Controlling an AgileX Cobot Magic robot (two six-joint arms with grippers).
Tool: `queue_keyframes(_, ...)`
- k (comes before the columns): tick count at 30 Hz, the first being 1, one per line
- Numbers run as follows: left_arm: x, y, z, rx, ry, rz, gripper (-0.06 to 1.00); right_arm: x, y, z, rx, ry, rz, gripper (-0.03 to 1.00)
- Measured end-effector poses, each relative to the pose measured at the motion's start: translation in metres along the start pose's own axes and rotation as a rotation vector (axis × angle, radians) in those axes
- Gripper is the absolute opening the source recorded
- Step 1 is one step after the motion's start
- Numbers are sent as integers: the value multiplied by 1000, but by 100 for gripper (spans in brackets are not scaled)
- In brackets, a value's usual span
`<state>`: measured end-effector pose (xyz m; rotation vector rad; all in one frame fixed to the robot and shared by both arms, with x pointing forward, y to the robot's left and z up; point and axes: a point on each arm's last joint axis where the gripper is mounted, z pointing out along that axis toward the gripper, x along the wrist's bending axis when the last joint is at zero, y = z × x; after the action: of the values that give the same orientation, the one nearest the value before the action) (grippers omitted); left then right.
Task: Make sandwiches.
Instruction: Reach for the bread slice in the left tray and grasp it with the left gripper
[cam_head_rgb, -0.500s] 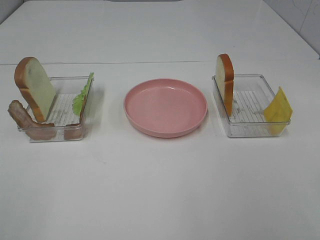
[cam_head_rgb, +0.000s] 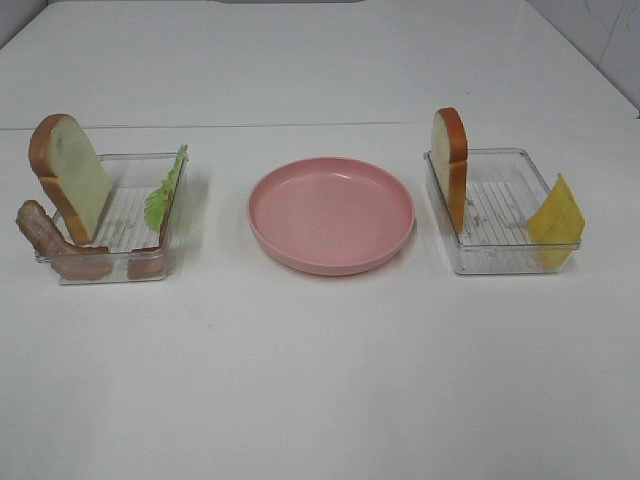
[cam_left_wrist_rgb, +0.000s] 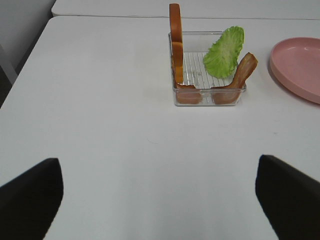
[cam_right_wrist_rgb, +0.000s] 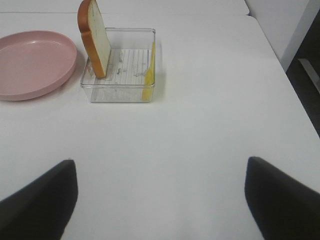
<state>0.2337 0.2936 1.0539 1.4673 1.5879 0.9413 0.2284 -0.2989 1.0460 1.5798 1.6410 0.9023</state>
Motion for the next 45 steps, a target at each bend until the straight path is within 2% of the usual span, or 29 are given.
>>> queue_keyframes(6, 0, 0, 1, 4, 0, 24, 98, 0, 0, 0, 0, 0, 0, 82)
queue_keyframes(9, 0, 9, 0, 55, -2, 53, 98, 0, 0, 0, 0, 0, 0, 82)
queue_keyframes(10, 0, 23, 3, 115, -3, 57, 98, 0, 0, 0, 0, 0, 0, 82)
queue_keyframes(11, 0, 23, 3, 115, -3, 57, 98, 0, 0, 0, 0, 0, 0, 82)
queue_keyframes(13, -1, 51, 9, 223, -7, 47, 98, 0, 0, 0, 0, 0, 0, 82)
queue_keyframes(14, -1, 51, 9, 223, -7, 47, 98, 0, 0, 0, 0, 0, 0, 82)
queue_keyframes(16, 0, 84, 22, 325, 1, 10, 98, 0, 0, 0, 0, 0, 0, 82)
queue_keyframes(17, 0, 84, 22, 325, 1, 10, 98, 0, 0, 0, 0, 0, 0, 82)
queue_keyframes(19, 3, 129, 55, 428, 13, -21, 98, 0, 0, 0, 0, 0, 0, 82)
queue_keyframes(22, 4, 140, 67, 455, 14, -27, 98, 0, 0, 0, 0, 0, 0, 82)
queue_keyframes(24, 6, 168, 106, 525, 16, -39, 98, 0, 0, 0, 0, 0, 0, 82)
queue_keyframes(25, 6, 168, 106, 525, 16, -39, 98, 0, 0, 0, 0, 0, 0, 82)
queue_keyframes(27, 11, 190, 168, 631, 19, -46, 98, 0, 0, 0, 0, 0, 0, 82)
queue_keyframes(28, 11, 190, 168, 631, 19, -46, 98, 0, 0, 0, 0, 0, 0, 82)
queue_keyframes(30, 14, 197, 210, 692, 20, -51, 98, 0, 0, 0, 0, 0, 0, 82)
queue_keyframes(33, 15, 198, 224, 711, 20, -52, 98, 0, 0, 0, 0, 0, 0, 82)
queue_keyframes(35, 18, 196, 276, 782, 19, -53, 98, 0, 0, 0, 0, 0, 0, 82)
queue_keyframes(36, 18, 196, 276, 782, 19, -53, 98, 0, 0, 0, 0, 0, 0, 82)
queue_keyframes(38, 14, 192, 310, 824, 11, -36, 98, 0, 0, 0, 0, 0, 0, 82)
queue_keyframes(40, 12, 191, 319, 834, 7, -31, 98, 0, 0, 0, 0, 0, 0, 82)
queue_keyframes(41, 7, 187, 341, 854, 1, -9, 98, 0, 0, 0, 0, 0, 0, 82)
queue_keyframes(45, -1, 183, 370, 868, -7, 17, 98, 0, 0, 0, 0, 0, 0, 82)
